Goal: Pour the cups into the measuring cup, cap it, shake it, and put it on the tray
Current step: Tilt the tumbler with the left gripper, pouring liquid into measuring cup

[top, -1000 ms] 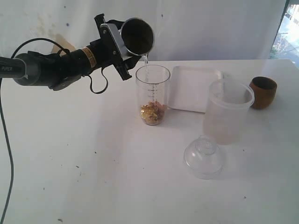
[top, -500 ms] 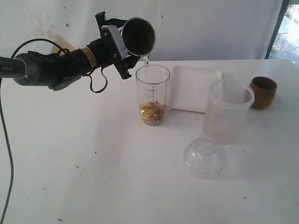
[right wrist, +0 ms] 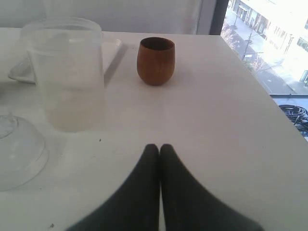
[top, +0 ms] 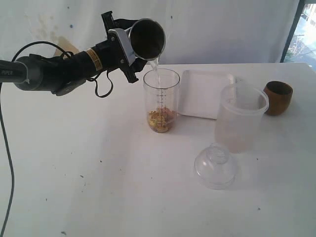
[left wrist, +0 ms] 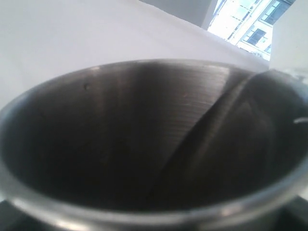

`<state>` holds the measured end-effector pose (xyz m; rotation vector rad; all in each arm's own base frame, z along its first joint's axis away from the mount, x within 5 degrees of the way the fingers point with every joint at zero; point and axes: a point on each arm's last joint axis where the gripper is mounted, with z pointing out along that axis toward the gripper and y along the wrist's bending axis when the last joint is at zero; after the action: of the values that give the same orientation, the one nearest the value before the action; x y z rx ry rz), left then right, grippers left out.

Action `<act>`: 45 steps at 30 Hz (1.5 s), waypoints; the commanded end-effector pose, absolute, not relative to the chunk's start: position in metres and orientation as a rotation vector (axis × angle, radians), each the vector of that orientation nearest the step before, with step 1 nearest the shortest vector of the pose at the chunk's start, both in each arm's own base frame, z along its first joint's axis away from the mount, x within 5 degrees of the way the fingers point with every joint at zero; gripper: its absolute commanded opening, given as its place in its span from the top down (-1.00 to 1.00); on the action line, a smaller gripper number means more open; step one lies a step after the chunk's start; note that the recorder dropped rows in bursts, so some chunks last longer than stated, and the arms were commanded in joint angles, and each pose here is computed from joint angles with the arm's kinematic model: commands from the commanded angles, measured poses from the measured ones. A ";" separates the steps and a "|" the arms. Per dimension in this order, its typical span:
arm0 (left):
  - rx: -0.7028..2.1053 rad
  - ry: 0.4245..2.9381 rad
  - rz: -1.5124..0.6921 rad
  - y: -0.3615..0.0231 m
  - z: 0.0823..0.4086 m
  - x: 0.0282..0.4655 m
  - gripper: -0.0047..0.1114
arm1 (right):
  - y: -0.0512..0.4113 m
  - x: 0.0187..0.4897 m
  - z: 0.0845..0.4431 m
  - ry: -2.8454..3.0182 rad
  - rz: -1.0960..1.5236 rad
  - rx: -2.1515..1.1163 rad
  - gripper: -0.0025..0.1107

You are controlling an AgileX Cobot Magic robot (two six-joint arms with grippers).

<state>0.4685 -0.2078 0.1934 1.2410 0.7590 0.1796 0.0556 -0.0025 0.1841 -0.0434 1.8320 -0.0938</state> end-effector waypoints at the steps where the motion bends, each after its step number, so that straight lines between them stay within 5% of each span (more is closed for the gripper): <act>1: 1.176 0.690 0.188 -0.209 0.213 0.467 0.92 | -0.002 0.056 0.183 1.827 -0.091 -0.045 0.96; 45: 1.209 0.679 0.252 -0.208 0.212 0.469 0.92 | -0.002 0.056 0.183 1.827 -0.088 -0.043 0.96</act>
<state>0.4689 -0.2077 0.1941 1.2796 0.6942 0.2674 0.0556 -0.0025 0.1841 -0.0434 1.8320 -0.0938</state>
